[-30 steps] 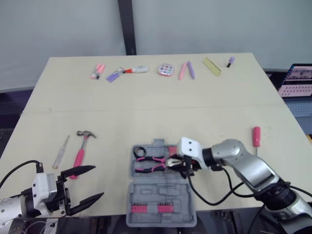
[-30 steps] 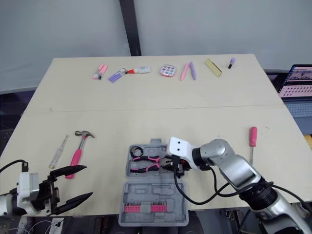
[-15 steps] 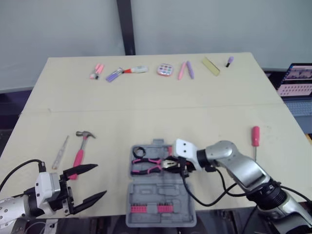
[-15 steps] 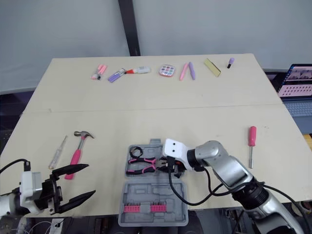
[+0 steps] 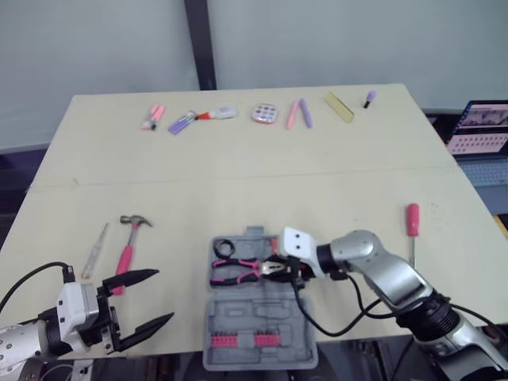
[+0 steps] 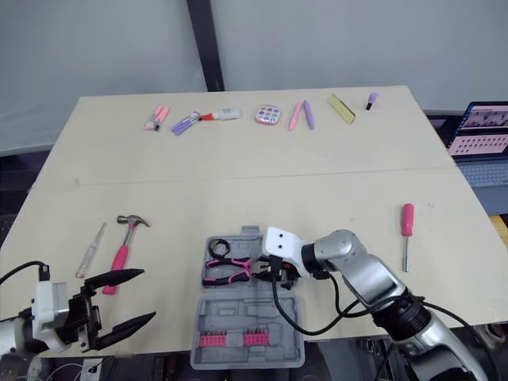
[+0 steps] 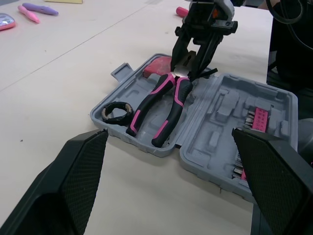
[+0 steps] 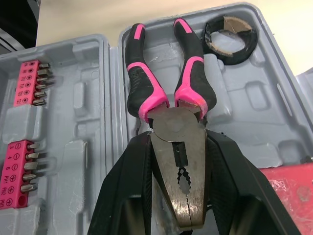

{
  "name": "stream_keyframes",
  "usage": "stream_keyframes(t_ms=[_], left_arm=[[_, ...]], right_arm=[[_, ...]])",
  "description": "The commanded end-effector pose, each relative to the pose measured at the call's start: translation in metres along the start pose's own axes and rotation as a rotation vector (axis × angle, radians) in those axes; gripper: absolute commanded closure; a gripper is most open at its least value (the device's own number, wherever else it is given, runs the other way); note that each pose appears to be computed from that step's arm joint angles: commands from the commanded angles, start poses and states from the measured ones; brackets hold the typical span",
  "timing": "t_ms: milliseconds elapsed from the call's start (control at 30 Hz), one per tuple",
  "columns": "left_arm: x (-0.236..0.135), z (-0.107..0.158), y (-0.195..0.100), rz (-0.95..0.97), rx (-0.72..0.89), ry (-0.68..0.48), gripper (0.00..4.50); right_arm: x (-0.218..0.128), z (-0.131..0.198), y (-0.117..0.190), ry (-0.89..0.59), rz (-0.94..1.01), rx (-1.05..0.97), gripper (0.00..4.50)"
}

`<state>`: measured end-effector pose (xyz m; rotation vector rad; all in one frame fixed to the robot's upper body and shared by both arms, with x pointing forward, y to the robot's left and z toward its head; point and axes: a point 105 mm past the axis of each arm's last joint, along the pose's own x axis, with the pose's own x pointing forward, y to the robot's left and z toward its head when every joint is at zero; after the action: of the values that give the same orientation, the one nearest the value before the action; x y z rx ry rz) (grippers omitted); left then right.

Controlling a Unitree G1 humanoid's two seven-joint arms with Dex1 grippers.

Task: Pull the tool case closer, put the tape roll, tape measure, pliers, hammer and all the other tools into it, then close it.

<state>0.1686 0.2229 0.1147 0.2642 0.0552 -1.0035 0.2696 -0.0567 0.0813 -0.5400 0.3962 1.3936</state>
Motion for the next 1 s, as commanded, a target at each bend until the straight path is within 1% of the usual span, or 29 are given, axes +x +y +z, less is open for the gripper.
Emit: stream_keyframes(t_ms=[33, 467, 533, 567, 600, 700, 900, 1000], left_arm=[[0.000, 0.005, -0.003, -0.009, 0.016, -0.002, 0.14], [0.001, 0.007, -0.002, -0.011, 0.021, 0.001, 0.14], [0.002, 0.008, -0.001, -0.011, 0.022, 0.000, 0.00], [0.002, 0.008, -0.001, -0.011, 0.022, -0.001, 0.00], [0.002, 0.008, -0.001, -0.012, 0.022, -0.001, 0.00], [0.003, 0.009, -0.001, -0.012, 0.024, -0.003, 0.00], [0.005, 0.009, 0.000, -0.013, 0.025, -0.008, 0.00], [0.008, 0.008, 0.001, -0.015, 0.025, -0.012, 0.00]], right_arm=[[0.003, 0.008, 0.005, -0.032, 0.024, -0.047, 3.50], [0.007, 0.004, 0.004, -0.034, 0.028, -0.046, 3.50], [0.007, 0.004, 0.005, -0.034, 0.033, -0.043, 2.48], [0.007, 0.004, 0.005, -0.034, 0.036, -0.041, 2.19], [0.006, 0.006, 0.005, -0.042, 0.030, -0.043, 1.73], [0.001, 0.012, 0.005, -0.059, 0.033, -0.044, 0.20], [-0.012, 0.029, 0.007, -0.112, 0.036, -0.053, 0.20], [-0.014, 0.031, 0.005, -0.135, 0.015, -0.055, 0.20]])
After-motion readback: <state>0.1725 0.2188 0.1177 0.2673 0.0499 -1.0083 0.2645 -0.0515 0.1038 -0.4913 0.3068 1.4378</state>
